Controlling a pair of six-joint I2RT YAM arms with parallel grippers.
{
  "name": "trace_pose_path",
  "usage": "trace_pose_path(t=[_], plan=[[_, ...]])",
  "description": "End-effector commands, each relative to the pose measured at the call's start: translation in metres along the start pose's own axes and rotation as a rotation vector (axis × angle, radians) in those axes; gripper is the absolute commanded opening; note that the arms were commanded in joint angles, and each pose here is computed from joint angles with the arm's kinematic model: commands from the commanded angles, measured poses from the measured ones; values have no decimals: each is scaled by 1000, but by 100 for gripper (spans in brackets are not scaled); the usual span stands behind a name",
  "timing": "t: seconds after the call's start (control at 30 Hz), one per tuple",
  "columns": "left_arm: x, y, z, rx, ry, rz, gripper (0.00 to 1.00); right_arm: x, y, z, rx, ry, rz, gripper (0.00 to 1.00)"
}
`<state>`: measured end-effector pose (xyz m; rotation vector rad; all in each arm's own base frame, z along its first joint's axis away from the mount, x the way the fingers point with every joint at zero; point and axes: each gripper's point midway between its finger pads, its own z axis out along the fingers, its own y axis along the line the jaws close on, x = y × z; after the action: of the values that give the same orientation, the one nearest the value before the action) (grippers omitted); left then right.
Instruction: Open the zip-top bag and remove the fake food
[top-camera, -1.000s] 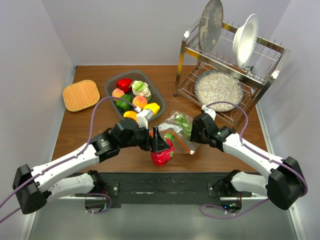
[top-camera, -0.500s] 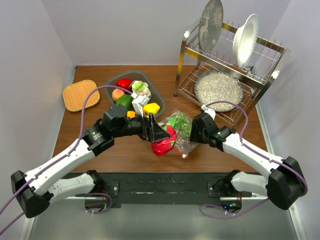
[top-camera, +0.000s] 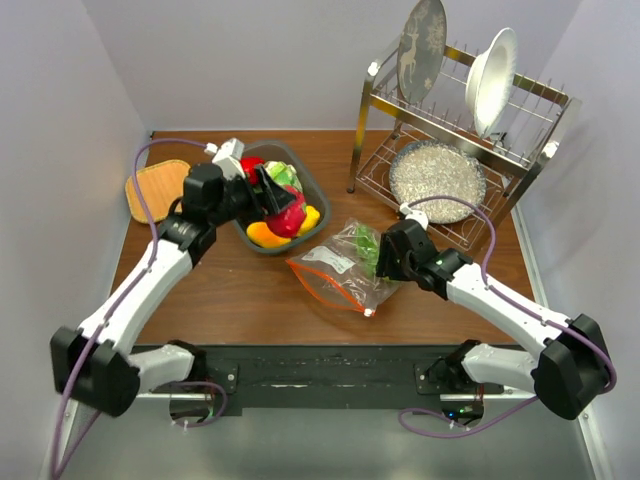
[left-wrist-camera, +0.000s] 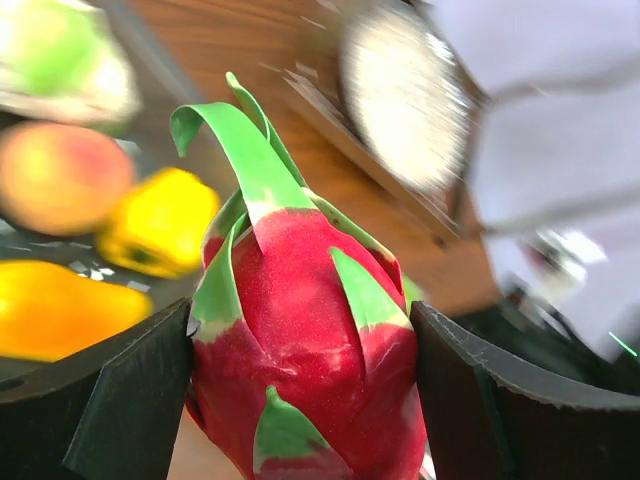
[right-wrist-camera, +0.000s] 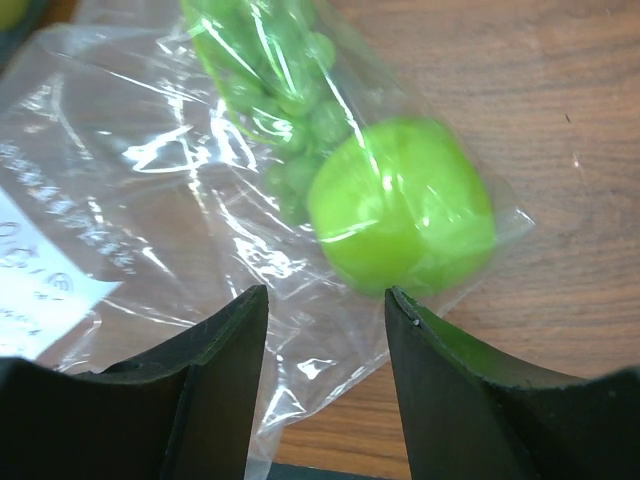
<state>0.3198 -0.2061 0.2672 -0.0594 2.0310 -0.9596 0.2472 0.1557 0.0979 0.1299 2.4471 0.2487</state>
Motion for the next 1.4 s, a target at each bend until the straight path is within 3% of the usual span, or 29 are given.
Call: trace_pose_path(t=[0.0,0.07,0.27,0.53,0.77,0.87,0.9,1.07,1.27,1.37], plan=[[-68,46,32,-76,-170,44,30,-27,19,-14,-72,-57,-12,55],[-92,70,41,-121,-195,64,30,-27,21,-15,-82,-57,-18,54],[-113,143,100,-236,-136,83,30,-27,26,-17,-111,-54,-27,54],[-137,184,127,-344,-119,125,30,-31,27,-22,-129,-70,-30,54],[-114,204,132,-375,-57,102,32,-32,27,-24,-132,-77,-33,55],[-106,205,129,-369,-60,98,47,-32,28,-23,-136,-74,-33,56],[-100,208,128,-370,-54,90,60,-31,29,-23,-140,-70,-37,57],[-108,197,121,-356,-82,110,86,-32,31,-26,-157,-74,-46,62],[-116,183,112,-328,-102,127,99,-32,35,-30,-179,-73,-64,67],[-124,176,105,-330,-118,146,100,-32,37,-32,-192,-69,-74,69]])
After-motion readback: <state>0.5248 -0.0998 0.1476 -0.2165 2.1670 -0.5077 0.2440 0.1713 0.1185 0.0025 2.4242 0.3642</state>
